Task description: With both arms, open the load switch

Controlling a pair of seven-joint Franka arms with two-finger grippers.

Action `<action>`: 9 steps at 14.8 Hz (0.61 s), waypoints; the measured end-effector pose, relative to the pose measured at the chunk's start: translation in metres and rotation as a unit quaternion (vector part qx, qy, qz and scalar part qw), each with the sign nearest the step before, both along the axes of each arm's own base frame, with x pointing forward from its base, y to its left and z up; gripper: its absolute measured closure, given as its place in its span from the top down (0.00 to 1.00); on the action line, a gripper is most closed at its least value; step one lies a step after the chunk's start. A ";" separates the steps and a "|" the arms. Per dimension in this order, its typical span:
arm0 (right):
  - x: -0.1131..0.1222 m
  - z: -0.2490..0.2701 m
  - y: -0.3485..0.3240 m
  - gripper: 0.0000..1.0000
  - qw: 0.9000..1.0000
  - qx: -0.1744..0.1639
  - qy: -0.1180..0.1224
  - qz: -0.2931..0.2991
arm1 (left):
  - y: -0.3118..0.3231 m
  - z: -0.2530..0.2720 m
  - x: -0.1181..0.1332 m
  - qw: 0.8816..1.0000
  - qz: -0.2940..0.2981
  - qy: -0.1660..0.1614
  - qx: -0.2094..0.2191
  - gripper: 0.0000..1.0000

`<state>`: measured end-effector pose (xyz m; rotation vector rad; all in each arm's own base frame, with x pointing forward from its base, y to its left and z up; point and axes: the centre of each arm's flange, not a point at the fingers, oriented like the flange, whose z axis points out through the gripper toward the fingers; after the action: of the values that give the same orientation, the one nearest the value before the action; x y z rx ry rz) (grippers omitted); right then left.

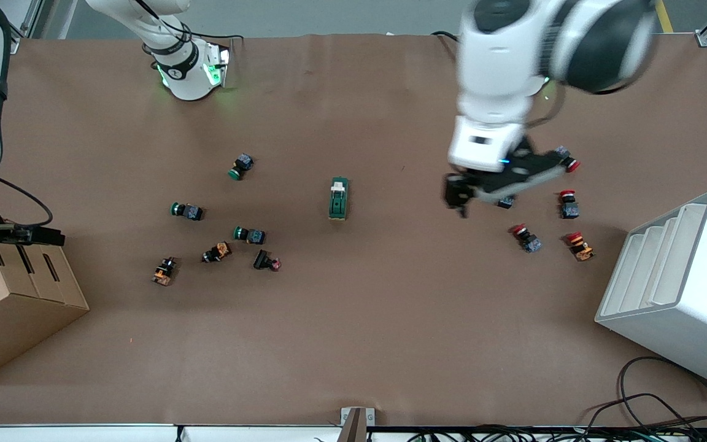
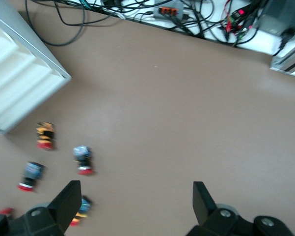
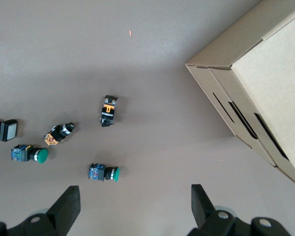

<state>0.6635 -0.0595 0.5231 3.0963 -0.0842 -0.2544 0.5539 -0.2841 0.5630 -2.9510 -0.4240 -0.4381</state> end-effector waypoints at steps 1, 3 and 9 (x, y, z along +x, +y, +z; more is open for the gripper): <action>-0.003 0.006 0.000 1.00 1.000 0.000 -0.001 0.000 | 0.023 0.012 0.006 1.000 -0.016 0.016 -0.003 1.00; -0.007 0.016 -0.001 1.00 1.000 0.000 -0.005 -0.001 | 0.069 0.031 0.014 0.998 -0.041 0.049 -0.009 1.00; -0.020 0.045 0.000 1.00 1.000 0.001 -0.019 -0.001 | 0.183 0.064 0.004 0.986 -0.110 0.119 -0.049 1.00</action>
<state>0.6437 -0.0594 0.5680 3.1035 -0.0893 -0.1962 0.5581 -0.1010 0.6272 -3.1063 -0.0936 -0.0833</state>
